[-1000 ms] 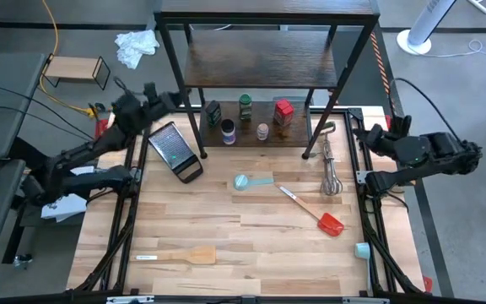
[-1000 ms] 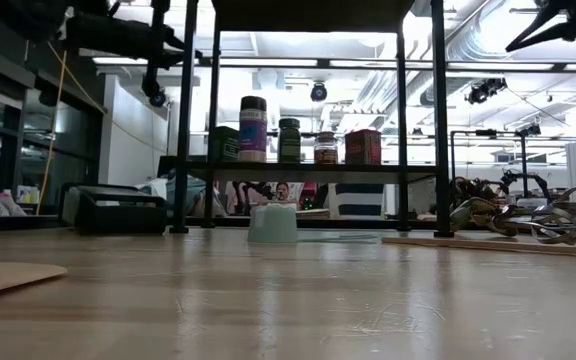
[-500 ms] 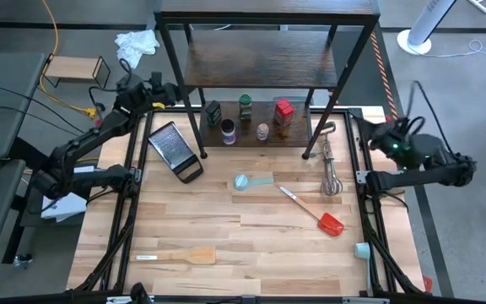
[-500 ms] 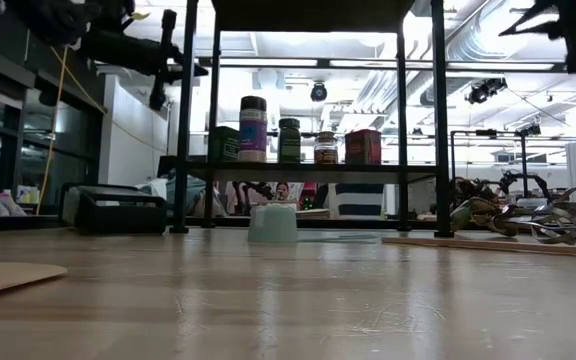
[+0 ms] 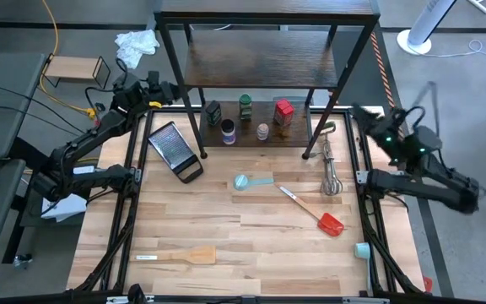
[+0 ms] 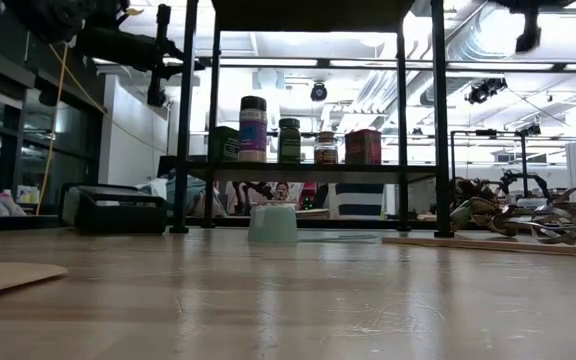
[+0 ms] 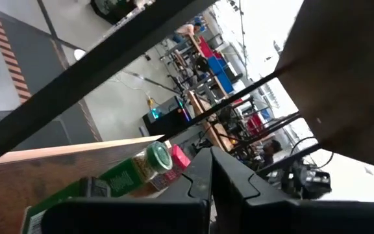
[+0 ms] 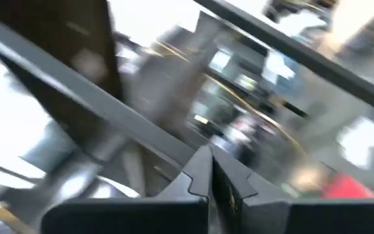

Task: Shelf spices
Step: Adjust the shelf on the table

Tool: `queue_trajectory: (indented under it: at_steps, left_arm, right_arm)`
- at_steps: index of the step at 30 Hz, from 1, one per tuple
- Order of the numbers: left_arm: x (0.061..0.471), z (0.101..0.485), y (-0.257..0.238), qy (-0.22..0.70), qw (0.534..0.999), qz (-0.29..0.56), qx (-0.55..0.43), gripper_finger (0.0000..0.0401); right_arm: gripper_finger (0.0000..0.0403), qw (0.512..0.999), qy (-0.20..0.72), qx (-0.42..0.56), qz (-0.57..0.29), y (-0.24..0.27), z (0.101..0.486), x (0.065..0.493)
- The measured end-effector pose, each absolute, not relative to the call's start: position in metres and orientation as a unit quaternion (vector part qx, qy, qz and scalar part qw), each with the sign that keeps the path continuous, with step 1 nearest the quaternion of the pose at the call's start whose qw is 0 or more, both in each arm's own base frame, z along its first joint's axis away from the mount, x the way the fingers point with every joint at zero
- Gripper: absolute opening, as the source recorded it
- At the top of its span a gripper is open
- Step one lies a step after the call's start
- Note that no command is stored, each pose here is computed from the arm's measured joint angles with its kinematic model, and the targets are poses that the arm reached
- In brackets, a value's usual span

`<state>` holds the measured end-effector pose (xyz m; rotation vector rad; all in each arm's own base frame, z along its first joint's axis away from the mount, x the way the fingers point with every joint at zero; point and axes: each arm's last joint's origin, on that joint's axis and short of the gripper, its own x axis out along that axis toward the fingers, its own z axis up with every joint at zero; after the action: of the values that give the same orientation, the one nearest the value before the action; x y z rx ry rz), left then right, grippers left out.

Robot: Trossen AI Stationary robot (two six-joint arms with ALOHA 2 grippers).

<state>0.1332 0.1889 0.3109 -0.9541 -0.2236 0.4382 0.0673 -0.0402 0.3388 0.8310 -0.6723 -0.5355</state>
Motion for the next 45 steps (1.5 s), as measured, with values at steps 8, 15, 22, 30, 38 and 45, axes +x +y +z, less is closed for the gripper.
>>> queue_trajectory:
  at_steps: [8,15,22,30,38,45]
  left_arm:
    - [0.13,0.317,0.184,-0.115,0.864,0.205,-0.446,0.0]
    - [0.122,0.316,0.185,-0.109,0.864,0.226,-0.435,0.0]
    - [0.13,0.295,0.206,-0.073,0.858,0.214,-0.461,0.0]
    - [0.148,0.286,0.23,-0.107,0.86,0.121,-0.484,0.0]
    - [0.147,0.291,0.219,-0.04,0.86,0.005,-0.509,0.0]
    - [0.146,0.308,0.198,0.003,0.852,-0.077,-0.518,0.0]
  right_arm:
    - [0.0,0.851,-0.243,0.403,-0.234,-0.105,0.347,0.078]
    - [0.0,0.838,-0.201,0.426,-0.278,-0.177,0.359,0.035]
    - [0.0,0.863,-0.09,0.473,-0.149,-0.193,0.341,0.066]
    - [0.0,0.869,-0.036,0.486,-0.085,-0.195,0.327,0.103]
    - [0.0,0.884,0.004,0.468,0.0,-0.182,0.328,0.122]
    - [0.0,0.885,0.023,0.464,0.041,-0.174,0.33,0.128]
